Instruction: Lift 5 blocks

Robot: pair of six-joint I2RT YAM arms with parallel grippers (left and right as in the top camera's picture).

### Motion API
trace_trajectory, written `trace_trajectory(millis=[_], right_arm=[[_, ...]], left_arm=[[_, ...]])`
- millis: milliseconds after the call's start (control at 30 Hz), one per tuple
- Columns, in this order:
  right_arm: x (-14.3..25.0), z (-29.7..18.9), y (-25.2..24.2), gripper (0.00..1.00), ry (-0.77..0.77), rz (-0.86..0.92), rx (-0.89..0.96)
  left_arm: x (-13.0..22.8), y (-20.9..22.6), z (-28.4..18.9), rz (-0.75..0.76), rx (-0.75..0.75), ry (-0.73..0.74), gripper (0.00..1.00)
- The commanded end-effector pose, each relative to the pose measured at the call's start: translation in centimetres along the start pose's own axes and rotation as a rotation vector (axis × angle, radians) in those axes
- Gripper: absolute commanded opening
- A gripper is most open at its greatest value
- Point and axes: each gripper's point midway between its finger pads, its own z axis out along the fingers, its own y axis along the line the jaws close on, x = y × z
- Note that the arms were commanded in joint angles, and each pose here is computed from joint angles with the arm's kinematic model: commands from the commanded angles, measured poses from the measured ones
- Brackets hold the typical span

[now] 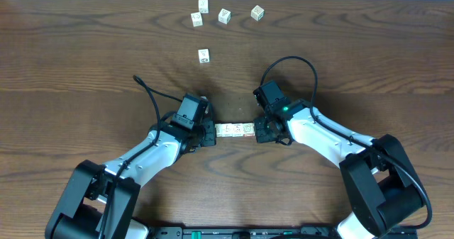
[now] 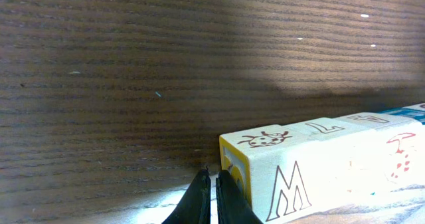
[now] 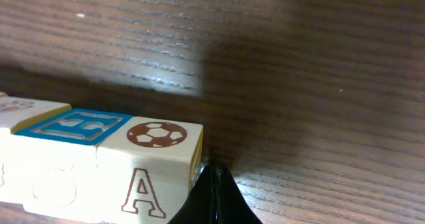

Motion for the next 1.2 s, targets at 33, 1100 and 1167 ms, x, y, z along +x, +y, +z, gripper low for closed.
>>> trace_trajectory(millis=[33, 1100, 1167], right_arm=[[-0.6, -0.5, 2.2, 0.01, -0.018, 0.011, -0.060], [-2.6, -1.2, -0.9, 0.01, -0.096, 0.057, 0.073], [-2.8, -1.3, -1.0, 0.01, -0.100, 0.061, 0.072]], left_arm=[[-1.1, -3.1, -0.8, 0.034, 0.108, -0.014, 0.07], [-1.1, -3.1, -0.8, 0.034, 0.108, -0.014, 0.07], [-1.1, -3.1, -0.8, 0.034, 0.107, -0.014, 0.07]])
